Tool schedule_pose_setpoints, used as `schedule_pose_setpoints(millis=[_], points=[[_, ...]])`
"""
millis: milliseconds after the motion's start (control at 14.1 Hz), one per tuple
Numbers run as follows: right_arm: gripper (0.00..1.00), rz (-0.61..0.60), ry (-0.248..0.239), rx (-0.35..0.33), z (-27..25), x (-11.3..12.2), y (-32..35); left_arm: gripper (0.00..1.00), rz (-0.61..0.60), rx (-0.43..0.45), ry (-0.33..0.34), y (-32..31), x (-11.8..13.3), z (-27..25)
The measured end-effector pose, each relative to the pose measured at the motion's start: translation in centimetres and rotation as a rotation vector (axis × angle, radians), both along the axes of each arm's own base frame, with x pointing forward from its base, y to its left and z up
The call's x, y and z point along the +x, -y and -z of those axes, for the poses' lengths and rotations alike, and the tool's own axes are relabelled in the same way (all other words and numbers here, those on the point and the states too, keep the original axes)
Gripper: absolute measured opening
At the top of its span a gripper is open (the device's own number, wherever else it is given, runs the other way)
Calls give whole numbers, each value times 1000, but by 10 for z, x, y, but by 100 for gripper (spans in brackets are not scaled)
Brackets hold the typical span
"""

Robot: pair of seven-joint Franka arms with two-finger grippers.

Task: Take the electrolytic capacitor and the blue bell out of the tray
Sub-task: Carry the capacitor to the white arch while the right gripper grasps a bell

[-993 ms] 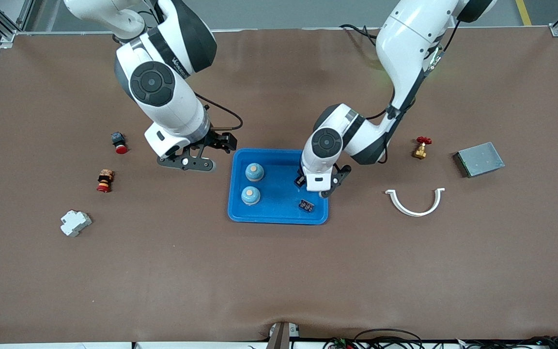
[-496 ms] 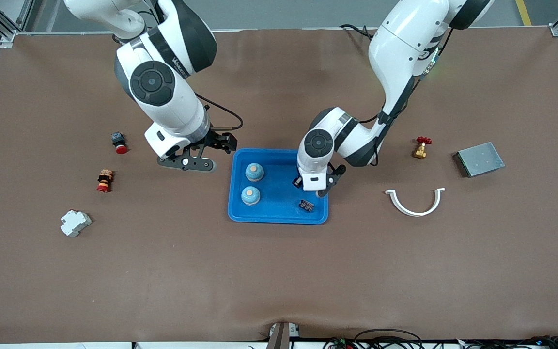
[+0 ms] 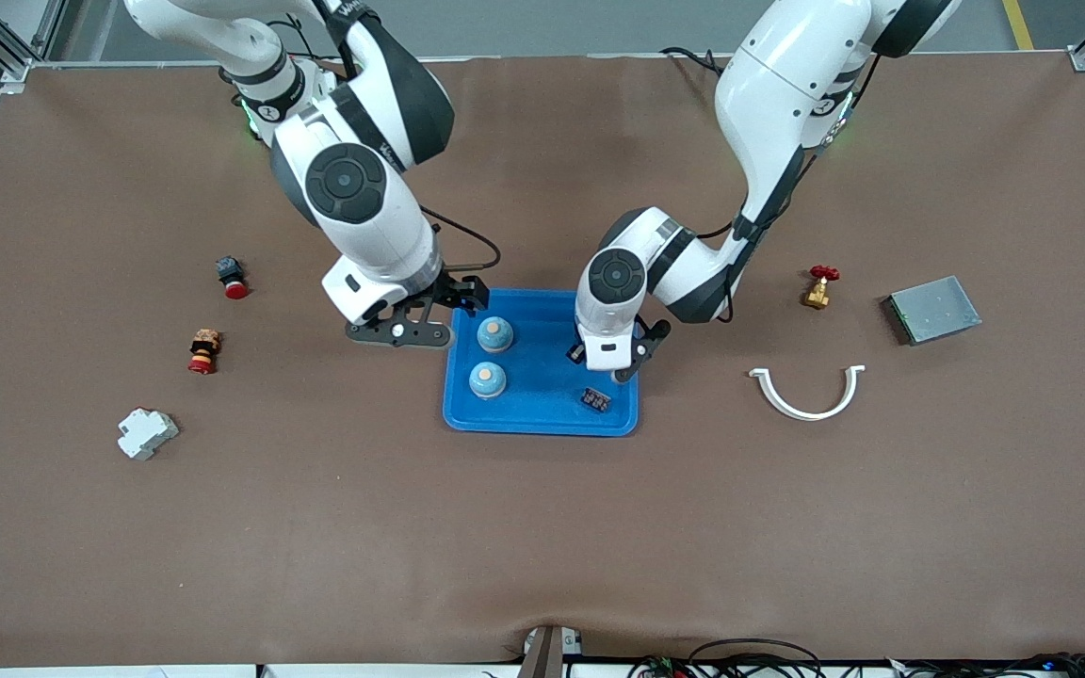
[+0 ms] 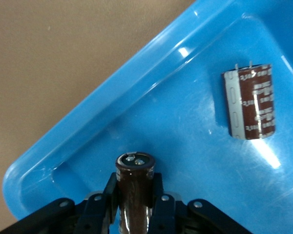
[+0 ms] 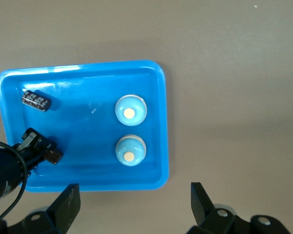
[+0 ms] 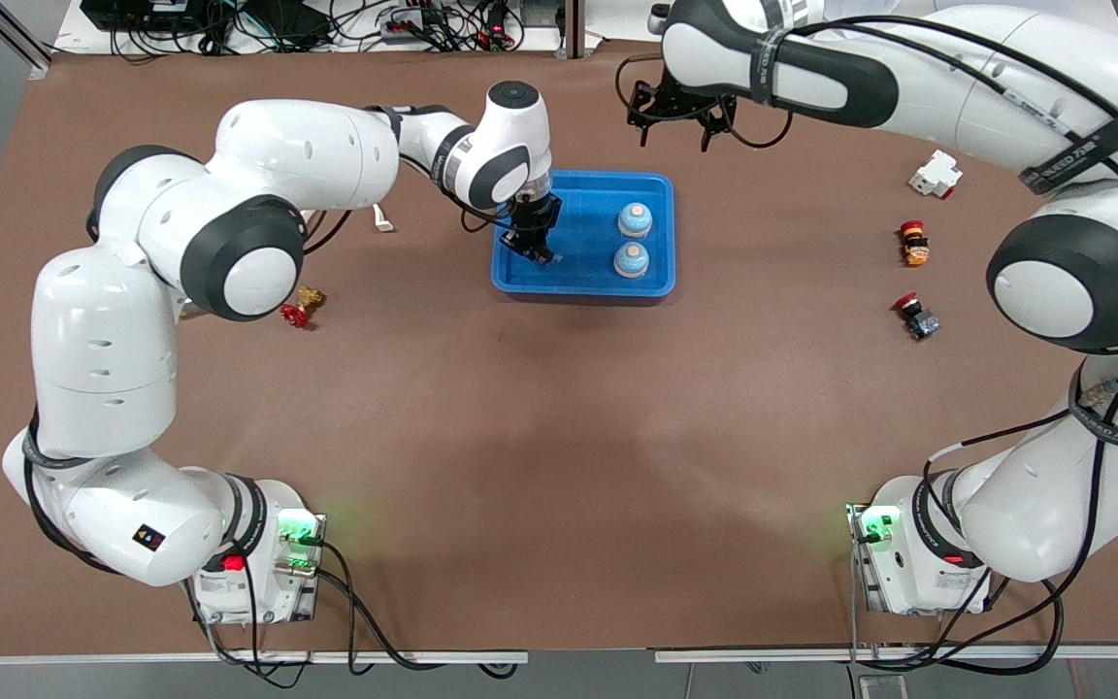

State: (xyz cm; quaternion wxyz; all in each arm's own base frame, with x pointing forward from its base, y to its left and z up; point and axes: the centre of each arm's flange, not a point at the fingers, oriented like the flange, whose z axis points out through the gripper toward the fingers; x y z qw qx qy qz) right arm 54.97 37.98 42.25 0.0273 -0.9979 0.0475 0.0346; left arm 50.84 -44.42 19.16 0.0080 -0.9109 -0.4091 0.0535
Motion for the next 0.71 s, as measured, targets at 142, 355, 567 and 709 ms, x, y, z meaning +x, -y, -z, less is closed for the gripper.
schedule_pose_setpoints(millis=[142, 355, 567, 709], points=[[100, 7, 8, 6, 15, 4, -2, 30, -1, 5, 6, -1, 5, -20], [100, 42, 37, 25, 50, 9, -5, 30, 29, 30, 26, -10, 12, -65], [100, 49, 36, 24, 79, 5, -4, 30, 50, 54, 20, -34, 23, -111], [100, 52, 24, 16, 89, 4, -4, 30, 65, 78, -2, -63, 33, -139]])
